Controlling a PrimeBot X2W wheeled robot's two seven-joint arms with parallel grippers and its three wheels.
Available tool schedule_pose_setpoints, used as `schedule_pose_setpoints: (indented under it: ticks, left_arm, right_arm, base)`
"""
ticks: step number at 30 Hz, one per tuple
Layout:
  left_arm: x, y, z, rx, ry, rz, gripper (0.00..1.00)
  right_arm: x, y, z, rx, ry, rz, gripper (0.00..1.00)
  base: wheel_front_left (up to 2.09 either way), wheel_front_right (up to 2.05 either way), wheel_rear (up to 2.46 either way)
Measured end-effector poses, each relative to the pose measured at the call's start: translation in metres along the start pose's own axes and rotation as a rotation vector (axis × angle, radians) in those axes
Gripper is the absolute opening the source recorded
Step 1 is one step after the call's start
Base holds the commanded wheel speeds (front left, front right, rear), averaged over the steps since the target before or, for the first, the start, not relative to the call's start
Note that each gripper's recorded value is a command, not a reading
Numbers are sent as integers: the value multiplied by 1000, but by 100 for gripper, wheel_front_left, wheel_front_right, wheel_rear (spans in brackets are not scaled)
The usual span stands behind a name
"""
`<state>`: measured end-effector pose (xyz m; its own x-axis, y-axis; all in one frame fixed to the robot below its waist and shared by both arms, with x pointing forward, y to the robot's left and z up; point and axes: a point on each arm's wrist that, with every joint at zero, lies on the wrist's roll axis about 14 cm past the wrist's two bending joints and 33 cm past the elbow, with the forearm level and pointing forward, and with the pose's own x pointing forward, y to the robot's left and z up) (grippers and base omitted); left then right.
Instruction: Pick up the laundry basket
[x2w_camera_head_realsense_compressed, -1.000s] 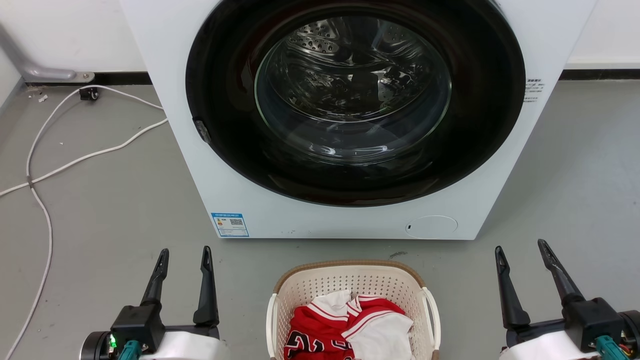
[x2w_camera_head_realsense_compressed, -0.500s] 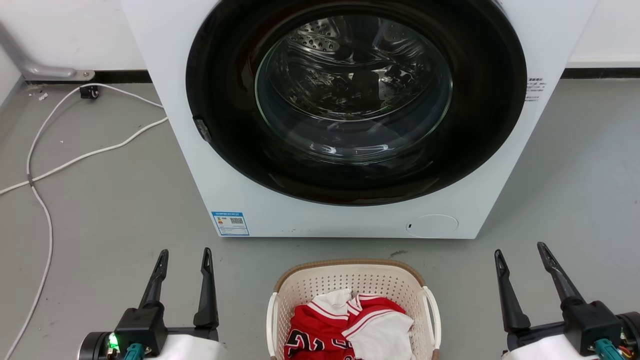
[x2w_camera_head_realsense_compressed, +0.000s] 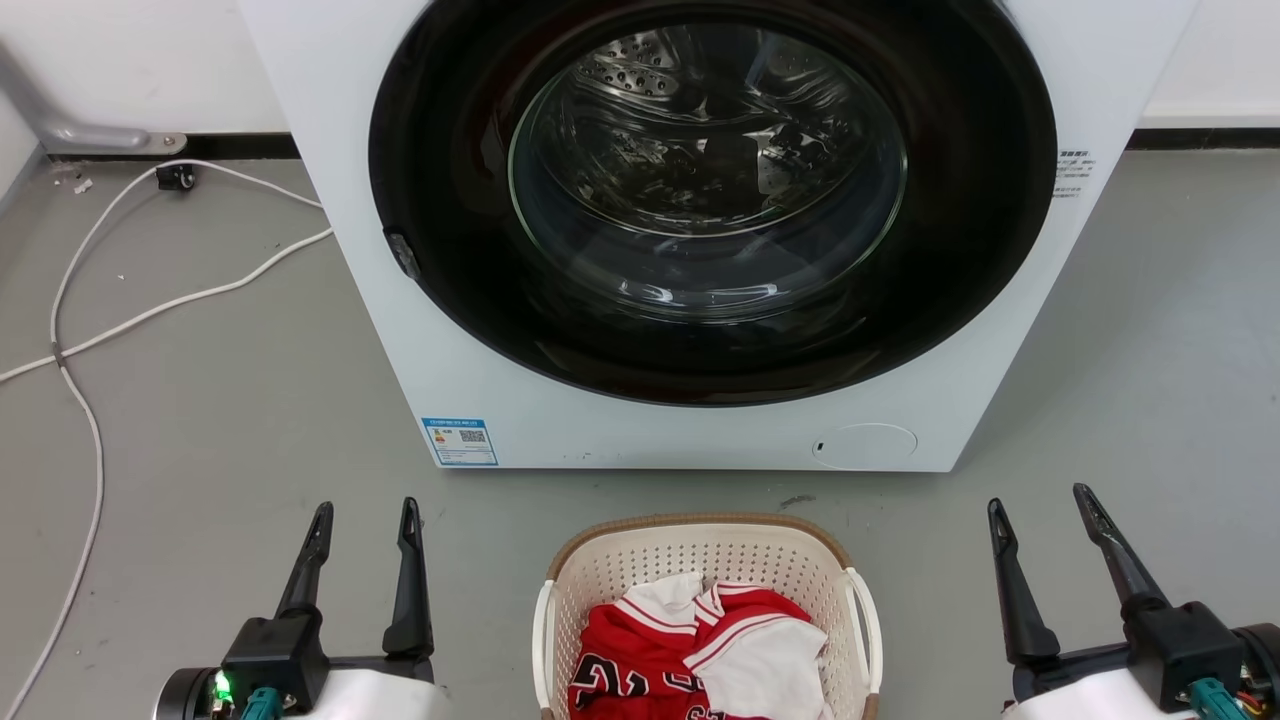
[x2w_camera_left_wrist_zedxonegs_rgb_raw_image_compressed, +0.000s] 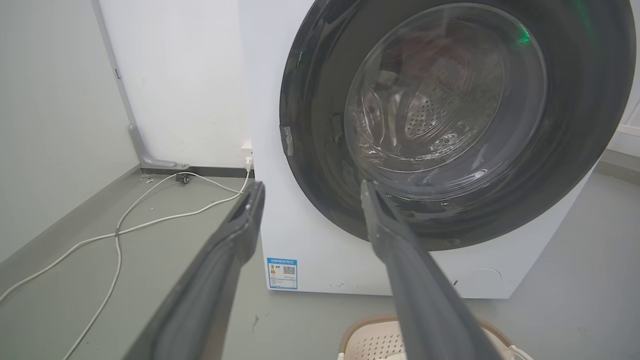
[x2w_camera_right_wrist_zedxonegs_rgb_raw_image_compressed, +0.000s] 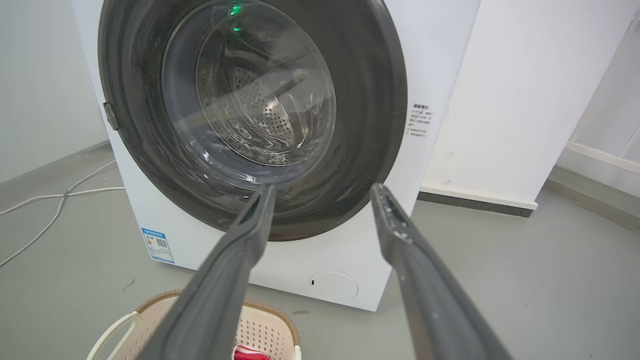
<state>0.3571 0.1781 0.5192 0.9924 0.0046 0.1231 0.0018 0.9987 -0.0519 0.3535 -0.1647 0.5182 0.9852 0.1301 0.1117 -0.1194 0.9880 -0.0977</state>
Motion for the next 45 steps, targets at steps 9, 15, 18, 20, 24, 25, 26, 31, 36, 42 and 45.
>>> schedule_pose_setpoints:
  ticks: [9, 15, 18, 20, 24, 25, 26, 31, 36, 42, 45]
  left_arm:
    - [19, -5, -28, -9, 76, -37, 100]
    - [46, -11, -69, -18, 182, -68, 100]
    - [54, -16, -96, -16, 255, -89, 100]
    - [57, -17, -106, -11, 280, -95, 100]
    - [71, -21, -151, -30, 390, -111, 100]
    - [72, -21, -161, -34, 416, -113, 100]
    - [72, -21, -172, -30, 443, -118, 100]
    - [75, -25, -218, -29, 557, -137, 100]
    - [66, -26, -265, -28, 678, -150, 100]
    - [60, -30, -309, -17, 785, -185, 100]
    - [56, -30, -322, -11, 815, -195, 100]
  right_arm:
    - [20, 10, -28, -12, 78, 42, 100]
    - [44, 21, -69, -19, 185, 90, 100]
    - [57, 22, -87, -23, 224, 101, 100]
    - [61, 22, -92, -24, 236, 104, 100]
    - [75, 26, -132, -34, 329, 129, 100]
    - [76, 27, -141, -33, 350, 134, 100]
    - [77, 28, -151, -34, 374, 140, 100]
    - [77, 30, -199, -35, 497, 162, 100]
    - [74, 32, -240, -34, 601, 180, 100]
    - [63, 35, -288, -38, 725, 203, 100]
    - [55, 37, -303, -32, 770, 211, 100]
  base:
    - [0, 0, 0]
    - [0, 0, 0]
    - [0, 0, 0]
    - [0, 0, 0]
    - [0, 0, 0]
    - [0, 0, 0]
    - [0, 0, 0]
    - [0, 0, 0]
    - [0, 0, 0]
    - [0, 0, 0]
    - [0, 0, 0]
